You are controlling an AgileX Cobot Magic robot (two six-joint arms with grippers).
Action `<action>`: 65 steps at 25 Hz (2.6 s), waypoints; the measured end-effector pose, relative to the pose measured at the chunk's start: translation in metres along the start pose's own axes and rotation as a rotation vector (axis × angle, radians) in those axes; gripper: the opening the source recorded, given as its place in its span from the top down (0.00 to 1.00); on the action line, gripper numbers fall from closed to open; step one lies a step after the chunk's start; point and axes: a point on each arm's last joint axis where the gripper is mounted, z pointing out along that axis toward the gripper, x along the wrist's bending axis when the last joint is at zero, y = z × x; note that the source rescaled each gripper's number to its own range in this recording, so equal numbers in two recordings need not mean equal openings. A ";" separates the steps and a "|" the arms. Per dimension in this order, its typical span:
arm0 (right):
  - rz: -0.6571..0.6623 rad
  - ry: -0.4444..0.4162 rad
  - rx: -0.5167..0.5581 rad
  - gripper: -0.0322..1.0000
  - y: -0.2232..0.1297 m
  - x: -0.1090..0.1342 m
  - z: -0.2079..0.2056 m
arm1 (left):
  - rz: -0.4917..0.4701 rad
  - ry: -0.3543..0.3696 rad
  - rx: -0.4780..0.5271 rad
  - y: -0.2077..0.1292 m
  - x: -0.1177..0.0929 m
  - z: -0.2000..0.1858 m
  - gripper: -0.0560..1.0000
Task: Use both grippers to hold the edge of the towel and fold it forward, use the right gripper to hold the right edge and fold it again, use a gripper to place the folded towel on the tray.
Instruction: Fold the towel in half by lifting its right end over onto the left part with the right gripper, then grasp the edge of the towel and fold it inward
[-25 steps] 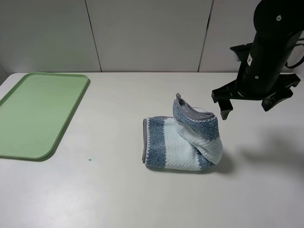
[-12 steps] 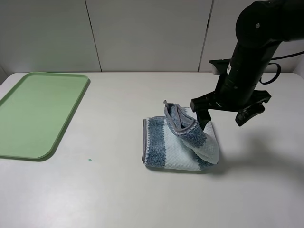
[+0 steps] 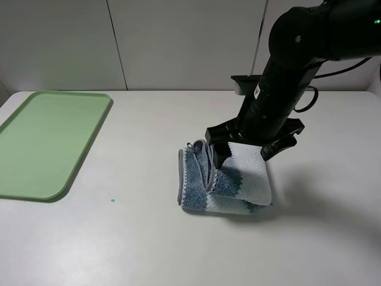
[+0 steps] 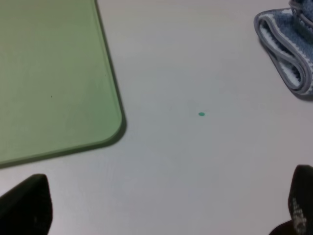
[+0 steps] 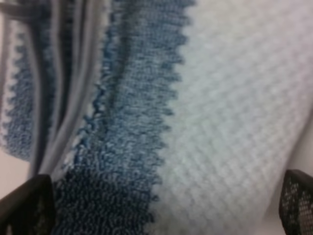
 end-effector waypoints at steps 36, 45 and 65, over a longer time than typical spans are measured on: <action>-0.093 0.154 -0.043 0.00 -0.010 0.032 -0.013 | 0.000 0.000 0.000 0.000 0.000 0.000 0.04; -0.175 0.146 -0.132 0.00 -0.036 0.020 -0.086 | 0.000 0.000 0.000 0.000 0.000 0.000 0.04; -0.434 0.042 -0.349 0.00 -0.120 -0.029 -0.198 | 0.000 0.000 0.000 0.000 0.000 0.000 0.04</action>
